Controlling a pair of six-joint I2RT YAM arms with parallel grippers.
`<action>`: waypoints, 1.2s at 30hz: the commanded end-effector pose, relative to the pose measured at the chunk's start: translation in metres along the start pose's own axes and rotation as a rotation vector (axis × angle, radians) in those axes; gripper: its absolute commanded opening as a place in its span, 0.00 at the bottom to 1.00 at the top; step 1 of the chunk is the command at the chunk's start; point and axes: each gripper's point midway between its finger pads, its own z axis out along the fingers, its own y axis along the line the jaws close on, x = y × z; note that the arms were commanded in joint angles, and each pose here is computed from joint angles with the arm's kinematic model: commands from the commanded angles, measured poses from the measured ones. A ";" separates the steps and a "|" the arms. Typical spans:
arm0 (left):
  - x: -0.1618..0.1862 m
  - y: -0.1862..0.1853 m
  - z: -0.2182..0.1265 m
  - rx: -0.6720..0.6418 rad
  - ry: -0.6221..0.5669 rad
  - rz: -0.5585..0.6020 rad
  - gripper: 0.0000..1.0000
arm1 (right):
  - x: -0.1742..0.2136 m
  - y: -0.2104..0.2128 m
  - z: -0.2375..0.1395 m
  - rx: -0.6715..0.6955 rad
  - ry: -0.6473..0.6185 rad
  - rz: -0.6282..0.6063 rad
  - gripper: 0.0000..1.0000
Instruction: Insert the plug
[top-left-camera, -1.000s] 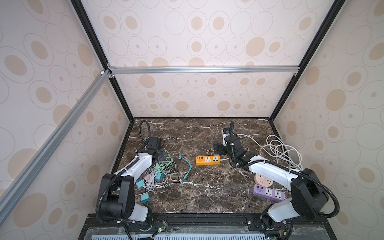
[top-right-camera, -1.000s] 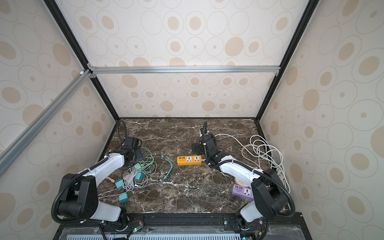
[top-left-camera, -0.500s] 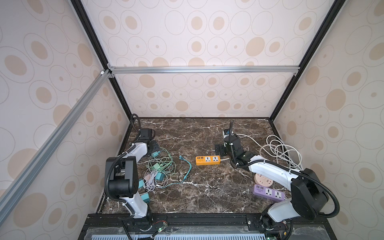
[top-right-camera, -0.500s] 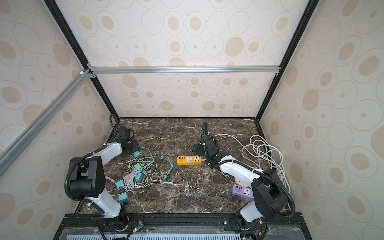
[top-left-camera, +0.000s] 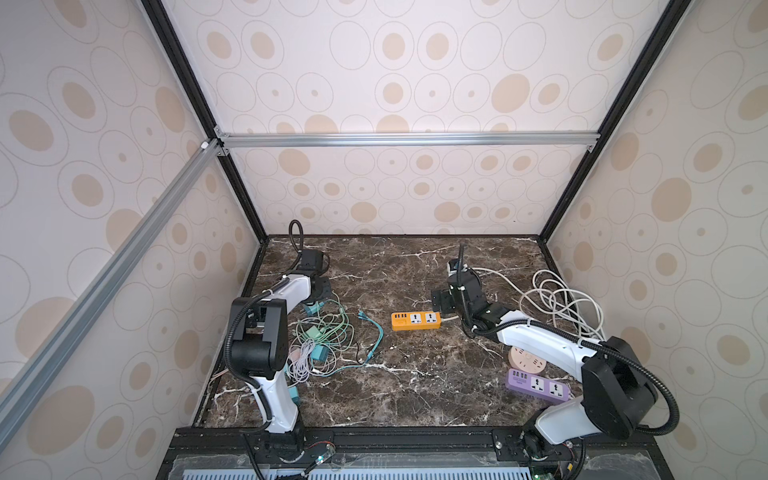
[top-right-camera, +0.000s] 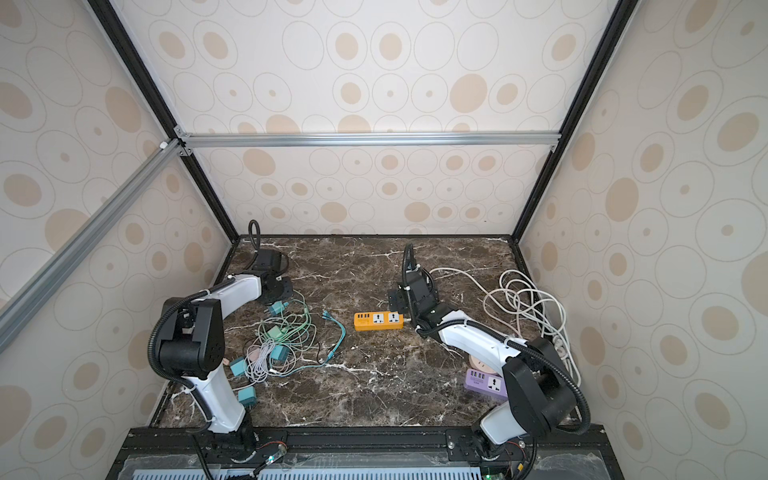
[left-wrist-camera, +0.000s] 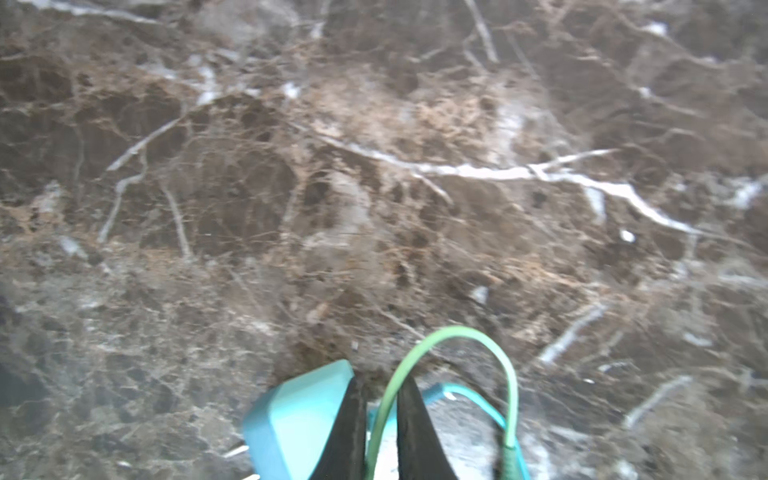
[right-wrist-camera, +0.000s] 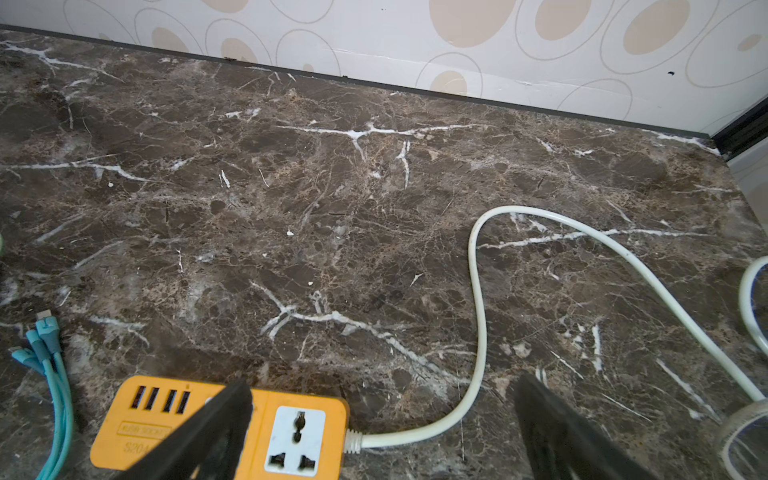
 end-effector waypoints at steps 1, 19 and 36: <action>0.011 -0.026 -0.017 0.000 0.016 0.093 0.08 | -0.010 -0.004 -0.003 0.023 -0.020 0.023 0.99; 0.128 -0.159 -0.052 0.133 0.143 0.536 0.01 | -0.006 -0.002 0.010 0.052 0.026 0.015 0.99; 0.083 -0.157 -0.100 0.153 0.050 0.701 0.86 | -0.007 -0.009 0.009 0.092 0.041 -0.019 0.99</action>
